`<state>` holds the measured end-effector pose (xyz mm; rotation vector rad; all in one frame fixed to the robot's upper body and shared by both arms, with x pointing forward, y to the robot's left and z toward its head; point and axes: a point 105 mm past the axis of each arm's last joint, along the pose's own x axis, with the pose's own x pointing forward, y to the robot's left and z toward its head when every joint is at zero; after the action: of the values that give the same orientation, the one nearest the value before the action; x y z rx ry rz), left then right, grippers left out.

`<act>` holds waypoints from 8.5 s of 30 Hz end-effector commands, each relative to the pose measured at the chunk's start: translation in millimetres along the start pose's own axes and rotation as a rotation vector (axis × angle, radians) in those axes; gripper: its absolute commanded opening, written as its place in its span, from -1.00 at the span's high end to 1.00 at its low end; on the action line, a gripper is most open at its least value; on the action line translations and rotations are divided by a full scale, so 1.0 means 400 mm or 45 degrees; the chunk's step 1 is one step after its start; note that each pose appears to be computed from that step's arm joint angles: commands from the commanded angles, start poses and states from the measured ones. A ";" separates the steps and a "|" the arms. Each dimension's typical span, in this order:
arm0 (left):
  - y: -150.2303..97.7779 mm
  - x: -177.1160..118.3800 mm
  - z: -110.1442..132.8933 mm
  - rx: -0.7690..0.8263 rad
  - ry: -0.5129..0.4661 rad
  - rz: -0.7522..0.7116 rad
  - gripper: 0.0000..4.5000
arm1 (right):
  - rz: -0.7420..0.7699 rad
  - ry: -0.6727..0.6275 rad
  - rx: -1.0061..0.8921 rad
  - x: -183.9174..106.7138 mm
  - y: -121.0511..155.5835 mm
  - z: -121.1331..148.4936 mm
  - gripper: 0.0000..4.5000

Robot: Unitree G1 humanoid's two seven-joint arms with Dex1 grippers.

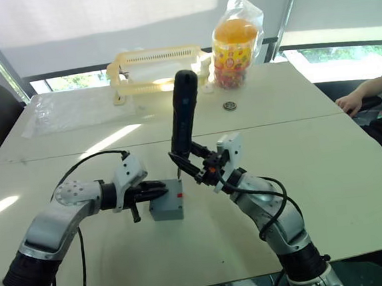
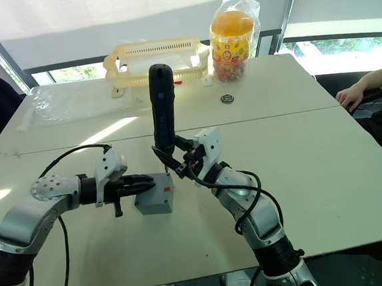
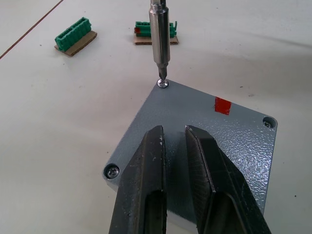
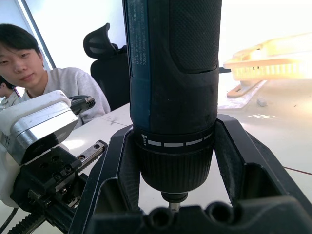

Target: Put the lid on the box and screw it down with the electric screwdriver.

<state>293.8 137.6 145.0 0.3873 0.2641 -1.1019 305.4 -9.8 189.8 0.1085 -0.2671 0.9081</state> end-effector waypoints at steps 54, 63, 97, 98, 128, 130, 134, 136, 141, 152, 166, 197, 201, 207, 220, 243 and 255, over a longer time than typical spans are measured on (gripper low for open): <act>-0.003 0.004 -0.018 -0.008 0.022 0.022 0.70 | 0.023 -0.090 -0.057 0.011 0.000 0.036 0.22; -0.001 0.004 -0.017 -0.009 0.021 0.029 0.70 | 0.006 -0.104 -0.071 0.019 -0.021 0.043 0.22; -0.002 0.013 -0.018 -0.006 0.016 0.025 0.70 | 0.084 -0.093 -0.055 0.007 0.018 0.053 0.22; -0.001 0.014 -0.018 -0.006 0.016 0.027 0.70 | 0.081 -0.092 -0.057 0.007 0.016 0.052 0.22; 0.001 0.012 -0.020 -0.006 0.021 0.025 0.70 | 0.029 -0.118 -0.057 0.003 -0.007 0.062 0.22; 0.000 0.012 -0.020 -0.005 0.021 0.023 0.70 | 0.029 -0.140 -0.057 0.005 -0.004 0.077 0.22; 0.000 0.013 -0.020 -0.005 0.021 0.020 0.70 | 0.021 -0.153 -0.050 0.005 -0.004 0.084 0.22; 0.000 0.013 -0.020 -0.004 0.021 0.018 0.70 | 0.016 -0.155 -0.051 0.005 -0.005 0.085 0.22; 0.000 0.012 -0.021 -0.003 0.023 0.016 0.70 | 0.014 -0.145 -0.049 0.003 -0.005 0.078 0.22; 0.000 0.010 -0.024 -0.002 0.030 0.017 0.70 | 0.037 -0.141 -0.038 0.007 0.011 0.073 0.22; 0.000 0.012 -0.024 0.000 0.030 0.017 0.70 | 0.046 -0.119 -0.032 0.003 0.016 0.060 0.22; 0.001 0.015 -0.034 0.016 0.051 0.027 0.70 | 0.099 0.116 -0.247 0.004 0.015 -0.042 0.22; -0.005 0.020 -0.043 0.025 0.062 0.020 0.70 | 0.101 0.144 -0.314 0.004 0.011 -0.054 0.22; -0.010 0.026 -0.050 0.037 0.071 0.010 0.70 | 0.127 0.154 -0.308 -0.002 0.022 -0.062 0.22; -0.018 0.031 -0.057 0.041 0.071 0.002 0.70 | 0.114 0.336 -0.300 -0.032 -0.007 -0.127 0.22; -0.028 0.034 -0.092 0.019 0.118 -0.003 0.70 | 0.056 0.374 -0.161 -0.022 -0.023 -0.141 0.22; -0.026 0.032 -0.094 0.021 0.126 -0.010 0.70 | 0.036 0.328 -0.195 -0.020 -0.028 -0.122 0.22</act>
<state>292.3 131.8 124.6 0.4523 0.2449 -1.1010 312.1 -4.7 162.5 -0.1457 -0.1867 0.9570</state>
